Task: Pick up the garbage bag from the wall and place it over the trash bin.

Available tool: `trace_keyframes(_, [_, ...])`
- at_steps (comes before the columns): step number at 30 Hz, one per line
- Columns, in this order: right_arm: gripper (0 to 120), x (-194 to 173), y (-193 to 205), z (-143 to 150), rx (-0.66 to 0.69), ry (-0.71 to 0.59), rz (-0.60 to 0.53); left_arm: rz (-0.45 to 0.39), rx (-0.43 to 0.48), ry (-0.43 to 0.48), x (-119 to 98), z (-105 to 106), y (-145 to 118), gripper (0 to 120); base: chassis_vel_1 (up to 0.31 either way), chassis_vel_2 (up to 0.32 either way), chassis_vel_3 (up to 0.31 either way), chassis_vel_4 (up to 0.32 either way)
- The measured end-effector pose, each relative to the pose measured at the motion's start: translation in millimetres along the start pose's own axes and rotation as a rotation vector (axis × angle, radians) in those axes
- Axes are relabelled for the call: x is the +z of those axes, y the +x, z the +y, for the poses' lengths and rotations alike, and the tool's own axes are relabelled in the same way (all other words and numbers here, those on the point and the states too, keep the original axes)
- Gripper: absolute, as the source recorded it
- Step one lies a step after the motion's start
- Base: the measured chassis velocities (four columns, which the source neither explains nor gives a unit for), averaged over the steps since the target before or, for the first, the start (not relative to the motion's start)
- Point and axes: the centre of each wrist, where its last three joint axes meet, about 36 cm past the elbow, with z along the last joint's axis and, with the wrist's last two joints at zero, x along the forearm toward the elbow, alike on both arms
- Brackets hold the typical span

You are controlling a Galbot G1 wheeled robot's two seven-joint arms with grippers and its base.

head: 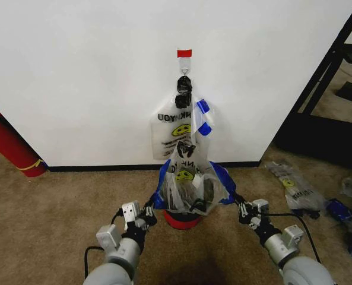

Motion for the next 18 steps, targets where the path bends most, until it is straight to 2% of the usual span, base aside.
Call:
trace_keyframes(8, [0,-15,8,6,0.044,-0.039,0.129,0.070,-0.024,-0.041,-5,4,6,0,0.000,0.000,0.000,0.000])
trace_keyframes(12, [0,-19,-9,-1,0.077,-0.050,0.160,0.117,-0.037,-0.068,-11,9,5,0,0.000,0.000,0.000,0.000])
trace_keyframes(18, [0,-30,-28,-7,0.084,-0.079,0.205,0.138,-0.046,-0.110,-22,14,4,0,0.000,0.000,0.000,0.000])
